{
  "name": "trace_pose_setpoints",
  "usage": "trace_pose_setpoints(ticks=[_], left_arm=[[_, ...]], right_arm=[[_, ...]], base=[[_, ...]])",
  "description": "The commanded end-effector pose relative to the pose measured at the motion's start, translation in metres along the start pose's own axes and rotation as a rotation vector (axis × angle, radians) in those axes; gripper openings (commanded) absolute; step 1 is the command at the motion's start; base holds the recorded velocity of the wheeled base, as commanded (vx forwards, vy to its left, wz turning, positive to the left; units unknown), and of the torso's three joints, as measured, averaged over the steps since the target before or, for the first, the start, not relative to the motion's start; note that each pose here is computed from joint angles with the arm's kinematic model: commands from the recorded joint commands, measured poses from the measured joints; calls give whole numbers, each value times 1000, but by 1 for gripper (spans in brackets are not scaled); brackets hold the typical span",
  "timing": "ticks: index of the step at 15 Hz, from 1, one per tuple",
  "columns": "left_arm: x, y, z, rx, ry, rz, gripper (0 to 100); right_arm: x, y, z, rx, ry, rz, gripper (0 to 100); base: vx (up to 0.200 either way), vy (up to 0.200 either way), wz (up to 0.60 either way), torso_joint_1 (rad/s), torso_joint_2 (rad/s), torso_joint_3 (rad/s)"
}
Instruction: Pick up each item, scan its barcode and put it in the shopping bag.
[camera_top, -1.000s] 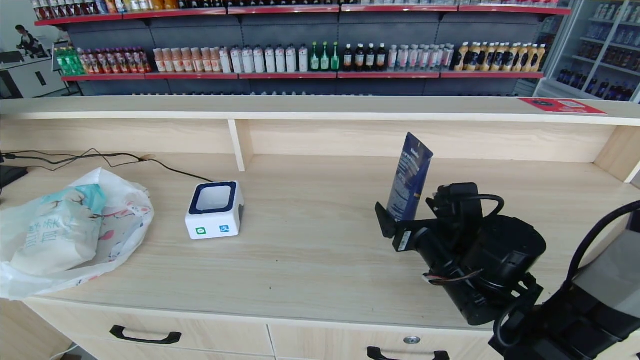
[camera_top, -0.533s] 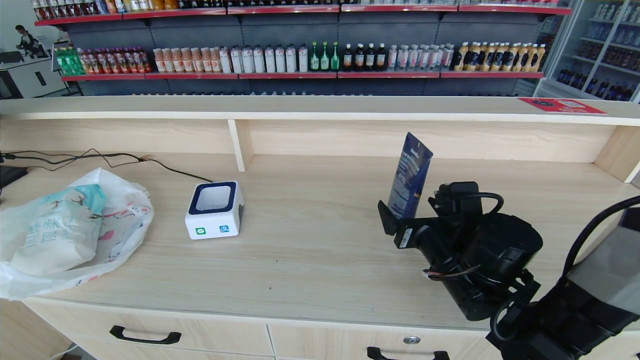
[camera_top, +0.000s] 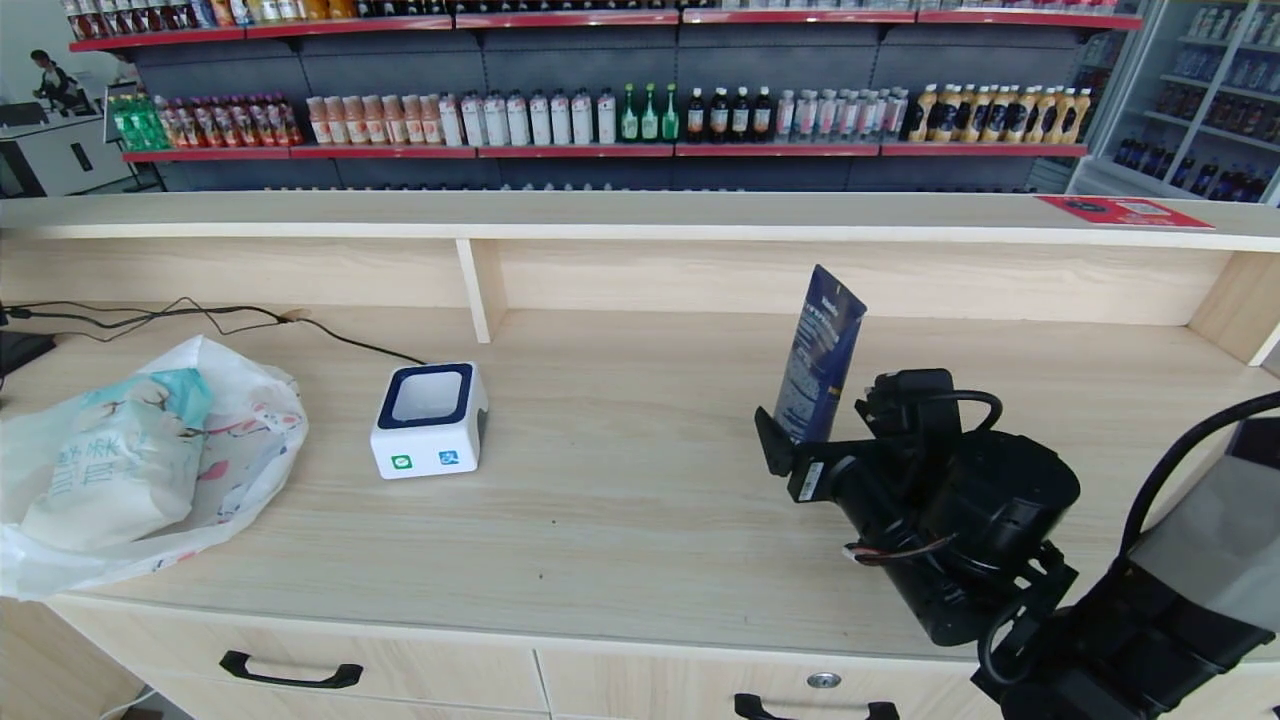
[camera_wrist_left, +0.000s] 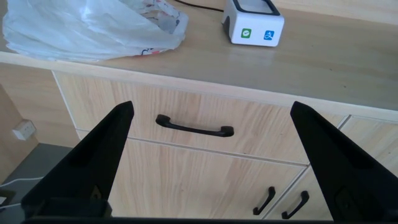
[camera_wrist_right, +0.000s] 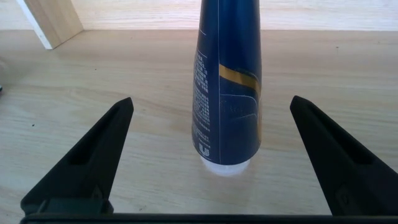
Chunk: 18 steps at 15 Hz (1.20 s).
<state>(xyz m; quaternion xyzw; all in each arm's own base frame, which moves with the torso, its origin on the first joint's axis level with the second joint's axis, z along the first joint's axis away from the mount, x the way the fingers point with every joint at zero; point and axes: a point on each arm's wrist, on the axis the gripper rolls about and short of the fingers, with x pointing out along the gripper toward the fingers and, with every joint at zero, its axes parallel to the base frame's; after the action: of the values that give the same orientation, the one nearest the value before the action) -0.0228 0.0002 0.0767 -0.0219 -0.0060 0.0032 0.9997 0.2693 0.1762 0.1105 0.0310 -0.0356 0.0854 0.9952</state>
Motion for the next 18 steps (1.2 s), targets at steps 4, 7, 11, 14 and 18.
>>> trace_pose_setpoints(ticks=[4, 7, 11, 14, 18], left_arm=[[0, 0, 0, -1, 0, 0, 100], [0, 0, 0, -1, 0, 1, 100], [0, 0, -1, 2, 7, 0, 100], [0, 0, -1, 4, 7, 1, 100], [0, 0, -1, 4, 9, 0, 100]], right_arm=[[2, 1, -5, -4, 10, 1, 100], [2, 1, -4, -4, 8, 1, 100], [-1, 2, -1, -2, 4, 6, 100], [-4, 4, 1, 1, 1, 15, 100], [-4, 14, -3, 11, 7, 44, 100]], base=[[0, 0, 0, 0, 0, 0], [0, 0, 0, 0, 0, 0], [0, 0, 0, 0, 0, 0], [0, 0, 0, 0, 0, 0], [0, 0, 0, 0, 0, 0]])
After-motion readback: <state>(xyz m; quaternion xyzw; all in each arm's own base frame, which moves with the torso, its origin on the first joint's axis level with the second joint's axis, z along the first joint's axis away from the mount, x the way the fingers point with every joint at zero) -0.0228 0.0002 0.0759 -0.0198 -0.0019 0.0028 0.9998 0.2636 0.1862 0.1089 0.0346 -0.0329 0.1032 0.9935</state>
